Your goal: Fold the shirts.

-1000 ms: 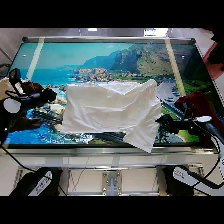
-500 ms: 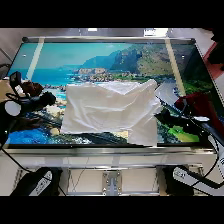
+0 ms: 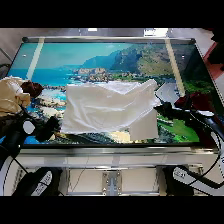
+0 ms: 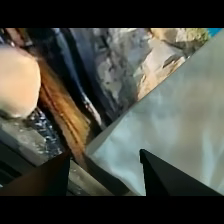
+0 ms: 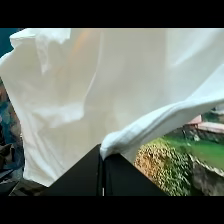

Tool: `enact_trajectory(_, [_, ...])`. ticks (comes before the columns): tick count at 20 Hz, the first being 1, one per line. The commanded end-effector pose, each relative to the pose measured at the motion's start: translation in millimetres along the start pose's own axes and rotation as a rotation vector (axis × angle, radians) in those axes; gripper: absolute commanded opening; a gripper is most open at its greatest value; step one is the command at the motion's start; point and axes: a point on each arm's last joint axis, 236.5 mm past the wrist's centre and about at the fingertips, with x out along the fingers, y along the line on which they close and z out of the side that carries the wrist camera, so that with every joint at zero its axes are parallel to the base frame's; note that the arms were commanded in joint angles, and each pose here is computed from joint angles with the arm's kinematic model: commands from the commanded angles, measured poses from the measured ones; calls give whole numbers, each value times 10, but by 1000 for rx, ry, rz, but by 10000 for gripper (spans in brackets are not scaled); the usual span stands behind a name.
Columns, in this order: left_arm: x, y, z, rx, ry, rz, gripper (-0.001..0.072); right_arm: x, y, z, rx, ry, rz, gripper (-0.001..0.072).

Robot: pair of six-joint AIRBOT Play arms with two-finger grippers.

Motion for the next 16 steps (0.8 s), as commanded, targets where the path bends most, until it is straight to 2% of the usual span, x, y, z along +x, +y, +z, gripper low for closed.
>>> enact_trajectory(1, [137,-3,-333,-156,106,-46,471,-6,87,-35,-49,21,32,30])
enact_trajectory(8, [207,-169,-159,-219,32,-141,462,-9,145,-38,-85,21,57,30])
enact_trajectory(9, [207,-208,-111,-228,15,-159,334,-9,145,-38,-85,21,57,30])
enact_trajectory(10, [213,-229,-68,-230,-1,-170,248,-9,149,-33,-84,19,59,30])
enact_trajectory(11, [237,-222,-66,-220,-1,-166,223,-10,157,-27,-81,16,62,30])
enact_trajectory(15, [383,-142,-244,-200,84,-117,222,-16,226,40,-70,-13,90,30])
enact_trajectory(16, [401,-150,-237,-190,83,-120,143,-18,241,53,-73,-19,96,30])
